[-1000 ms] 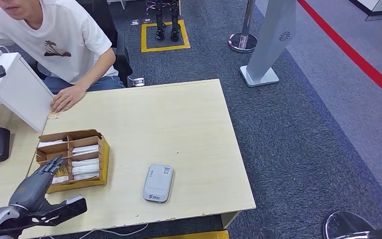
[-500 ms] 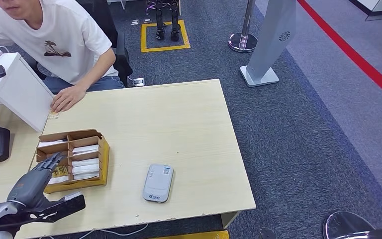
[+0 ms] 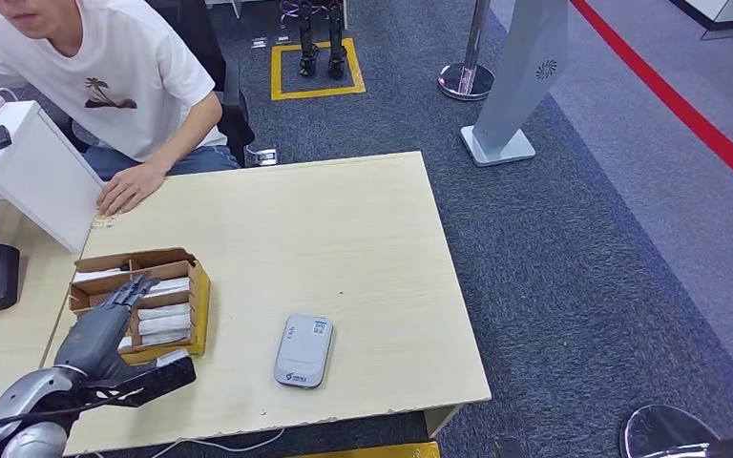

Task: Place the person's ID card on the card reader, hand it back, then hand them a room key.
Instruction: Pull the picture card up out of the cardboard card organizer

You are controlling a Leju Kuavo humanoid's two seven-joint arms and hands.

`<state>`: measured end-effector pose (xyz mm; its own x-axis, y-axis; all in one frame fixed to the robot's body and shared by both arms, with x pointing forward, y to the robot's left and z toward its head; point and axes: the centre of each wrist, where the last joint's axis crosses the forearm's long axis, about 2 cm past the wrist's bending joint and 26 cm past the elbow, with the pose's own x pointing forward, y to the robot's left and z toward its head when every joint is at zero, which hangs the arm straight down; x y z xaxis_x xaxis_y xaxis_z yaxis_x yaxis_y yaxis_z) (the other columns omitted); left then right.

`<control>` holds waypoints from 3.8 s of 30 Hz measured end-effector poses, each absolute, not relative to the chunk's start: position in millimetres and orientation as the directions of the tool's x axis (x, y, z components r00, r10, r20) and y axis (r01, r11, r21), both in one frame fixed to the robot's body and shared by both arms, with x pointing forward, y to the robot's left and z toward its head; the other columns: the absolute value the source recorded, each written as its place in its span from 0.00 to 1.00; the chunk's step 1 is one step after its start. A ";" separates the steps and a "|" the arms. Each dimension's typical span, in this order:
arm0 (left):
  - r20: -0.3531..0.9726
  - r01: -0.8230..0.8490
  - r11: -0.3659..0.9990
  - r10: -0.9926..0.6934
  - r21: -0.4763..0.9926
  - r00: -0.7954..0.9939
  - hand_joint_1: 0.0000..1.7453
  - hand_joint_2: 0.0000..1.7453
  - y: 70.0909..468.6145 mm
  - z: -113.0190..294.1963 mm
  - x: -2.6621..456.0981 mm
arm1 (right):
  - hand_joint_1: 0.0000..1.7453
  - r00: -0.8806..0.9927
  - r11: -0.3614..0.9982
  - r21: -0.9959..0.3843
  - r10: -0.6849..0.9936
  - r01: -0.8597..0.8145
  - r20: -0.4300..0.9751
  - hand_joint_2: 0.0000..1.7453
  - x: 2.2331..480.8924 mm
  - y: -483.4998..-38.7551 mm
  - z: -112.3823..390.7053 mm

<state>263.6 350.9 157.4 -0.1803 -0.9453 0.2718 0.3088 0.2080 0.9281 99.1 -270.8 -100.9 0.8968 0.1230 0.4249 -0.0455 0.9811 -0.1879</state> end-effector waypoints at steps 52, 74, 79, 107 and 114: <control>0.214 0.392 0.124 -0.957 0.911 -0.194 0.00 1.00 370.0 149.7 229.5 | 0.00 0.902 0.982 -0.187 0.114 -0.038 0.416 0.00 95.6 -269.8 -101.6; 0.172 0.332 0.131 -0.980 0.934 -0.098 0.00 1.00 391.2 156.9 227.7 | 0.00 0.902 0.981 -0.188 0.118 -0.041 0.415 0.00 94.9 -269.8 -101.8; 0.182 0.327 0.143 -0.979 0.934 -0.092 0.00 1.00 389.9 156.8 228.2 | 0.00 0.902 0.981 -0.188 0.118 -0.042 0.416 0.00 94.9 -269.8 -101.8; 0.242 0.324 0.199 -0.965 0.925 -0.097 0.00 1.00 375.8 149.7 233.1 | 0.00 0.899 0.981 -0.189 0.124 -0.047 0.421 0.00 95.0 -269.8 -101.8; 0.255 0.326 0.208 -0.961 0.922 -0.108 0.00 1.00 372.1 148.5 233.6 | 0.00 0.898 0.981 -0.190 0.126 -0.049 0.421 0.00 95.0 -269.8 -101.8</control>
<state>233.6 372.1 148.5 -0.1078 -0.9610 0.2547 0.3260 0.2078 0.9222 95.0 -269.8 -101.8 0.8984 0.1260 0.4208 -0.0485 0.9806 -0.1900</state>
